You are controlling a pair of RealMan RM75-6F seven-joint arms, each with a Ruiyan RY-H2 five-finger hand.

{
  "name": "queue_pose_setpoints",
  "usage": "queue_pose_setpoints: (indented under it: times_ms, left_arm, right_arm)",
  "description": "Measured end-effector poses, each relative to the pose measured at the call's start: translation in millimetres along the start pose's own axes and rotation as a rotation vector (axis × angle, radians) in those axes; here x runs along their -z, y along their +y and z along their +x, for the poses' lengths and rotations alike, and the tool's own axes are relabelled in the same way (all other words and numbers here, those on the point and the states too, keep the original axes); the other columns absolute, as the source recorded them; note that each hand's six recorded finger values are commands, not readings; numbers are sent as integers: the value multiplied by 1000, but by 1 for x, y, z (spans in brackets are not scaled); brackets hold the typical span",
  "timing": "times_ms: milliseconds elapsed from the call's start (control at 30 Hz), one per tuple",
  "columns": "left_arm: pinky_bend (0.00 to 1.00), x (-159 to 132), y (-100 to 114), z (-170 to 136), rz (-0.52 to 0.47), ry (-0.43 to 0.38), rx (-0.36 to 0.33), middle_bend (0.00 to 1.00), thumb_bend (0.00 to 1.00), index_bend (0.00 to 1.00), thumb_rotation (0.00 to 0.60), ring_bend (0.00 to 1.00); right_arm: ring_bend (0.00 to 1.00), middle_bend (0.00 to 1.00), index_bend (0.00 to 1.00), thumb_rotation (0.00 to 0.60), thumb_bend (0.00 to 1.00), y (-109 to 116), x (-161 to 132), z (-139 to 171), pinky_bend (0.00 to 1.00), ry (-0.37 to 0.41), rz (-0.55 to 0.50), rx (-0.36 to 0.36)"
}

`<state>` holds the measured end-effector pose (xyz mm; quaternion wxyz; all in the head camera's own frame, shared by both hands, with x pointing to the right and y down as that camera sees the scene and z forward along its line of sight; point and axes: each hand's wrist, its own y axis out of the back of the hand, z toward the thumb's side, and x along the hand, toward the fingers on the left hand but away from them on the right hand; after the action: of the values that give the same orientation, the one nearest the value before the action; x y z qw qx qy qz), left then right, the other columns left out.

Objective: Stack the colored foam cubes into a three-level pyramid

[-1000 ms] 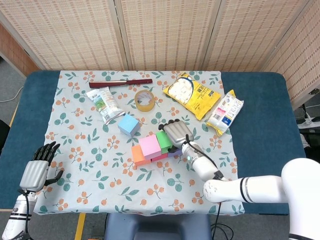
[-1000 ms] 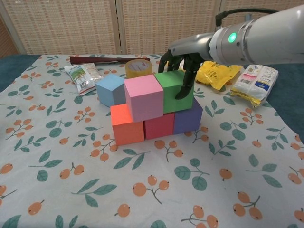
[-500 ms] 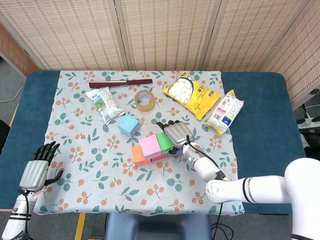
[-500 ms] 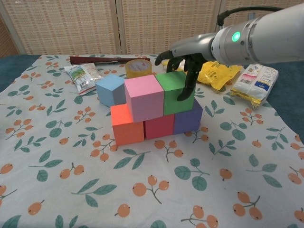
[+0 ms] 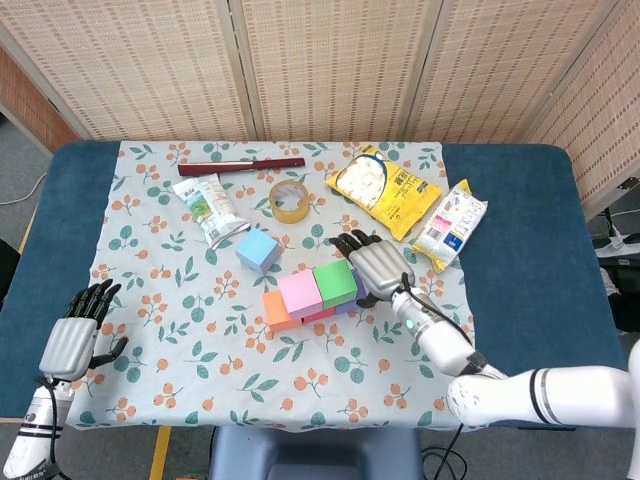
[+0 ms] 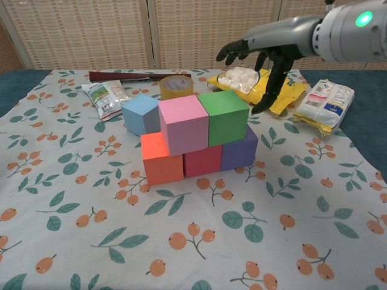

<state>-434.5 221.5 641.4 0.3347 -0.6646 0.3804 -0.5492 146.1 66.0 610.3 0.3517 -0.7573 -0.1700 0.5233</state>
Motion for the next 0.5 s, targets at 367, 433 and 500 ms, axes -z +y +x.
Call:
queue_pose_setpoints:
  times_ms: [367, 433, 500]
  left_arm:
    - [102, -26, 24, 67, -23, -115, 43, 20, 348, 0, 600, 7]
    - [102, -33, 24, 81, -15, -131, 62, 13, 357, 0, 600, 0]
    - [100, -40, 23, 94, -7, -148, 80, 4, 360, 0, 600, 0]
  right_arm:
    - [0, 46, 0, 600, 55, -45, 80, 101, 137, -52, -48, 136]
    - [0, 46, 0, 600, 55, -56, 94, 122, 133, -76, -58, 160]
    - [0, 45, 0, 600, 55, -68, 110, 147, 133, -115, -76, 191]
